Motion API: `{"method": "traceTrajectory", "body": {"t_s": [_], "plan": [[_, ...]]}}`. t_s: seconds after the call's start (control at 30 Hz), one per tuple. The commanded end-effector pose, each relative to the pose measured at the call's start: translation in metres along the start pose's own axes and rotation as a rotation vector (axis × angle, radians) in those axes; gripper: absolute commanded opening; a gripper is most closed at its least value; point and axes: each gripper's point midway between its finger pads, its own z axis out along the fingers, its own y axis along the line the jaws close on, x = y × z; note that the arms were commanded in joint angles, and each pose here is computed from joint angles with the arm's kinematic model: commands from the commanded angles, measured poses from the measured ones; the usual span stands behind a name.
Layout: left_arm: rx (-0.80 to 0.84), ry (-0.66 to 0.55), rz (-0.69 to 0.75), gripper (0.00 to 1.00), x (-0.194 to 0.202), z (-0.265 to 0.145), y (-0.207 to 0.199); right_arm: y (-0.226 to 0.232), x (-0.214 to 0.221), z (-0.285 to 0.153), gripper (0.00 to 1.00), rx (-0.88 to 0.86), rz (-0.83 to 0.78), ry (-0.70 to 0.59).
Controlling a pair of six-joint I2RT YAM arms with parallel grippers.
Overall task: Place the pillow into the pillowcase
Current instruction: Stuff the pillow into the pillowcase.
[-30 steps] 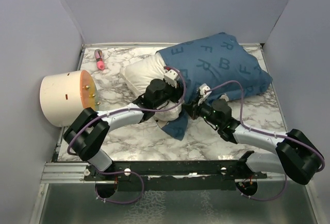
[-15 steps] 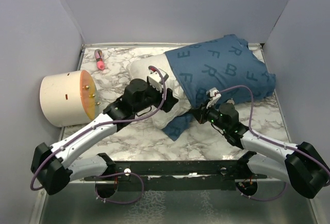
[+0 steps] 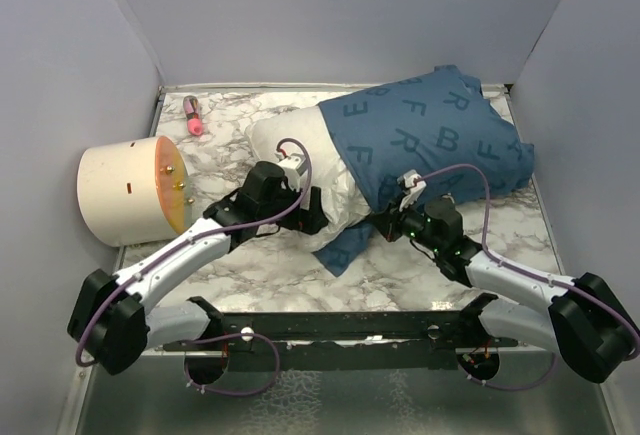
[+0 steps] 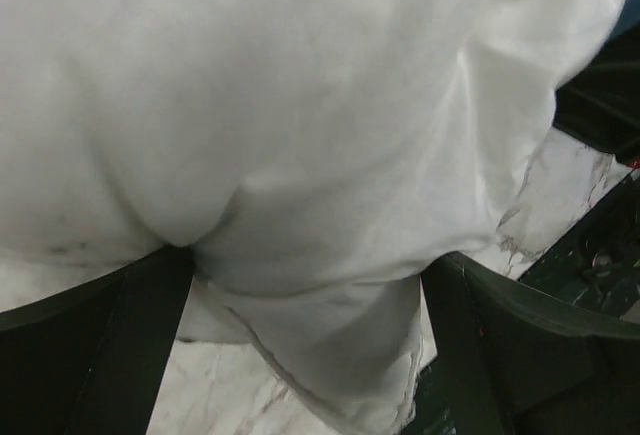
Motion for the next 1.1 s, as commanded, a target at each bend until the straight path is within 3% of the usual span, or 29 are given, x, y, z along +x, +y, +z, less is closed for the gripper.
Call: {"method": "traceTrajectory", "body": {"t_s": [0.0, 0.07, 0.1, 0.2, 0.27, 0.43, 0.53, 0.63, 0.73, 1.07], "plan": [[0.196, -0.169, 0.042, 0.96, -0.048, 0.036, -0.033, 0.035, -0.037, 0.009, 0.01, -0.176, -0.059, -0.056], [0.269, -0.236, 0.070, 0.84, -0.074, 0.047, -0.048, 0.055, -0.053, 0.013, 0.01, -0.280, -0.114, -0.060], [0.309, -0.265, 0.090, 0.72, -0.090, 0.051, -0.059, 0.066, -0.065, 0.015, 0.01, -0.332, -0.133, -0.067], [0.390, -0.284, 0.127, 0.19, -0.110, 0.062, -0.077, 0.099, -0.102, 0.016, 0.01, -0.485, -0.211, -0.102], [0.439, -0.313, 0.142, 0.03, -0.115, 0.061, -0.087, 0.113, -0.128, 0.018, 0.01, -0.539, -0.262, -0.122], [0.515, -0.353, 0.225, 0.00, -0.106, 0.035, -0.111, 0.123, -0.179, 0.031, 0.01, -0.536, -0.315, -0.163], [0.473, -0.411, 0.295, 0.00, -0.109, 0.009, -0.112, 0.135, -0.204, 0.034, 0.01, -0.569, -0.325, -0.185], [0.344, -0.461, 0.353, 0.00, -0.122, -0.008, -0.092, 0.127, -0.211, 0.046, 0.01, -0.510, -0.298, -0.172], [0.310, -0.424, 0.347, 0.00, -0.121, -0.009, -0.076, 0.108, -0.189, 0.052, 0.03, -0.435, -0.252, -0.111], [0.495, -0.281, 0.159, 0.00, -0.079, 0.017, -0.088, 0.096, -0.099, -0.033, 0.55, -0.386, -0.075, -0.022]]}}
